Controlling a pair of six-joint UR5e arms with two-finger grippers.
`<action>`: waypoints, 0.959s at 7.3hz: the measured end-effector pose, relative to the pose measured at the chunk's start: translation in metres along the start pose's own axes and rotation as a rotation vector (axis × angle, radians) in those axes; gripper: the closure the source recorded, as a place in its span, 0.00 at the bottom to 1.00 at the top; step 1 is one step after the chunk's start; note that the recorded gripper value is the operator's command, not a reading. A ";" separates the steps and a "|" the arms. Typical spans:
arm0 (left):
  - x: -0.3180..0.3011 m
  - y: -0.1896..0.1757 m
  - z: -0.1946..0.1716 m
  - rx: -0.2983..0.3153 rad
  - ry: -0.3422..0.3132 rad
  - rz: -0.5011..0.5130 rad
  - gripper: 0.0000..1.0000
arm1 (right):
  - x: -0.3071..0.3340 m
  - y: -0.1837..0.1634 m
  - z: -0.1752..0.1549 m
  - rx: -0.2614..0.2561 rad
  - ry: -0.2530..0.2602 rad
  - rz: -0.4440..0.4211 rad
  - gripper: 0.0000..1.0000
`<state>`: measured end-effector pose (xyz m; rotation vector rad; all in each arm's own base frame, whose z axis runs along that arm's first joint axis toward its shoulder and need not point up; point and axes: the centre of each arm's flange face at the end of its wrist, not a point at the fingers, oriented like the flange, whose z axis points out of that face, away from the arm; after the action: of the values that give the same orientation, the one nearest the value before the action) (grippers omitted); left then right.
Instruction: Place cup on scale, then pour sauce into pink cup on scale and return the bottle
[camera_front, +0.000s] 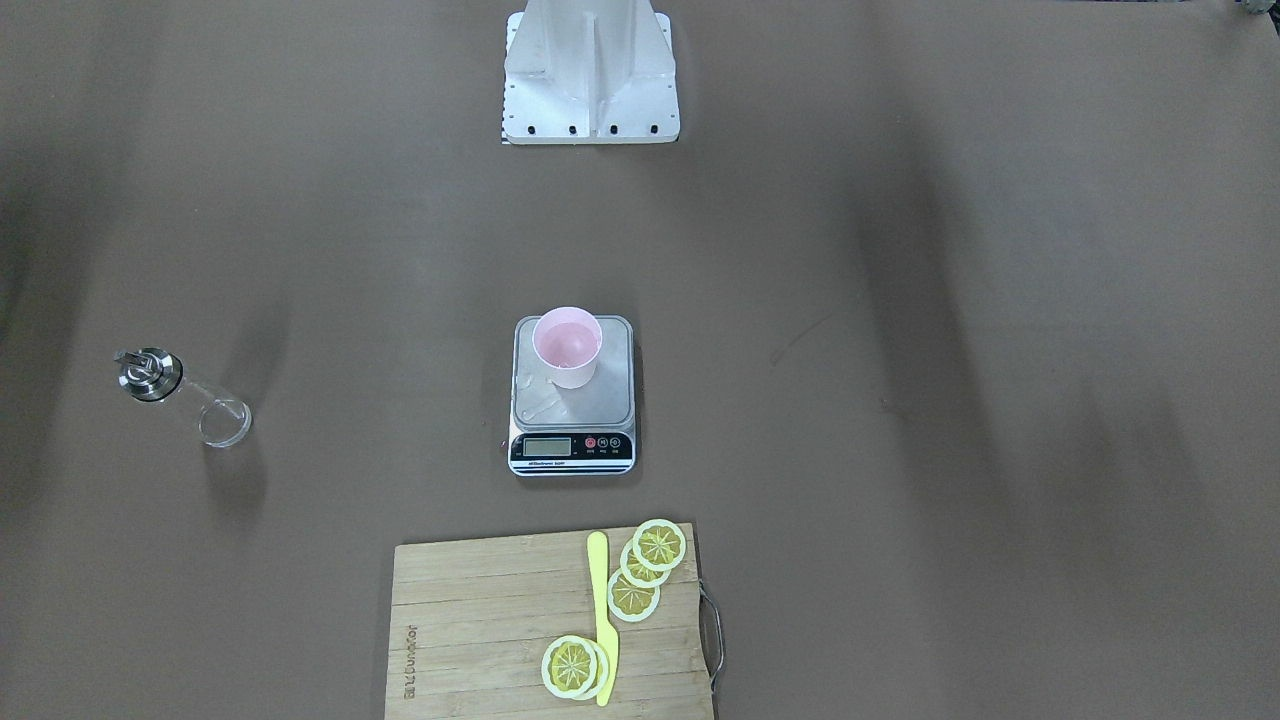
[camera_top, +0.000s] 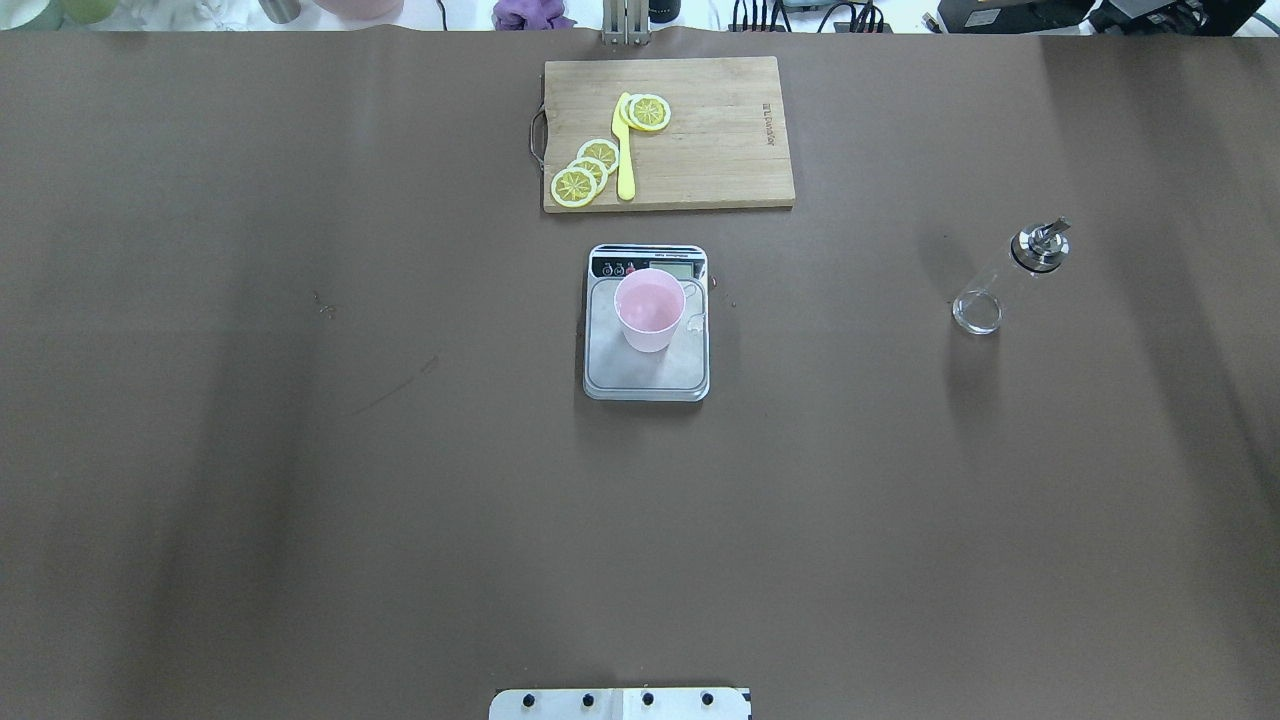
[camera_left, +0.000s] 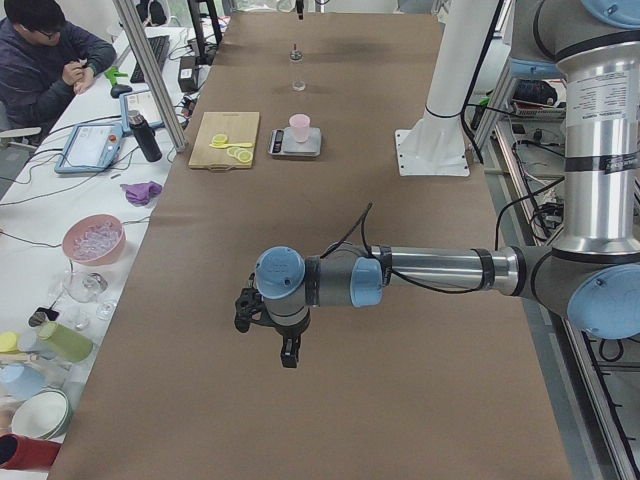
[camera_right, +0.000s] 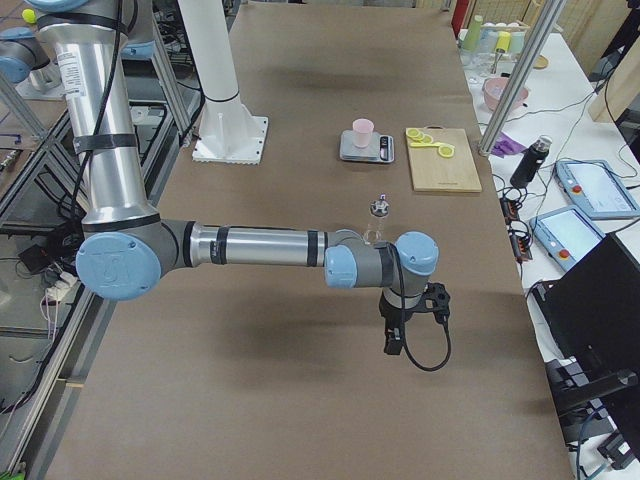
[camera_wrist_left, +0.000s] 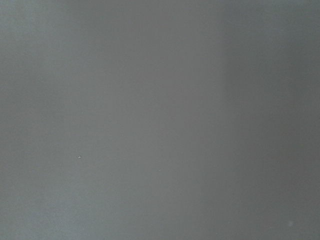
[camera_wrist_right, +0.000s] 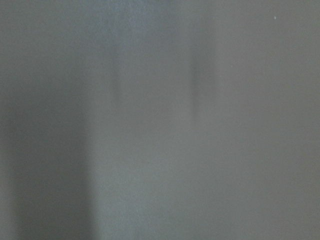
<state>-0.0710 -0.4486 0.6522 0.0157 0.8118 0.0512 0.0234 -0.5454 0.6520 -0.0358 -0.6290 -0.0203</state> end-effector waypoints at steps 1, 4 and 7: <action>-0.001 0.000 0.001 -0.001 -0.001 -0.004 0.02 | 0.002 0.013 -0.002 -0.014 0.008 0.005 0.00; -0.002 -0.001 0.003 -0.007 -0.001 -0.010 0.02 | 0.003 0.024 -0.001 -0.022 0.006 0.018 0.00; -0.004 0.000 0.006 -0.014 -0.006 -0.008 0.02 | 0.002 0.022 -0.015 0.003 0.005 0.018 0.00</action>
<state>-0.0696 -0.4492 0.6589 -0.0003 0.8054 0.0487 0.0345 -0.5244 0.6410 -0.0379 -0.6240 -0.0023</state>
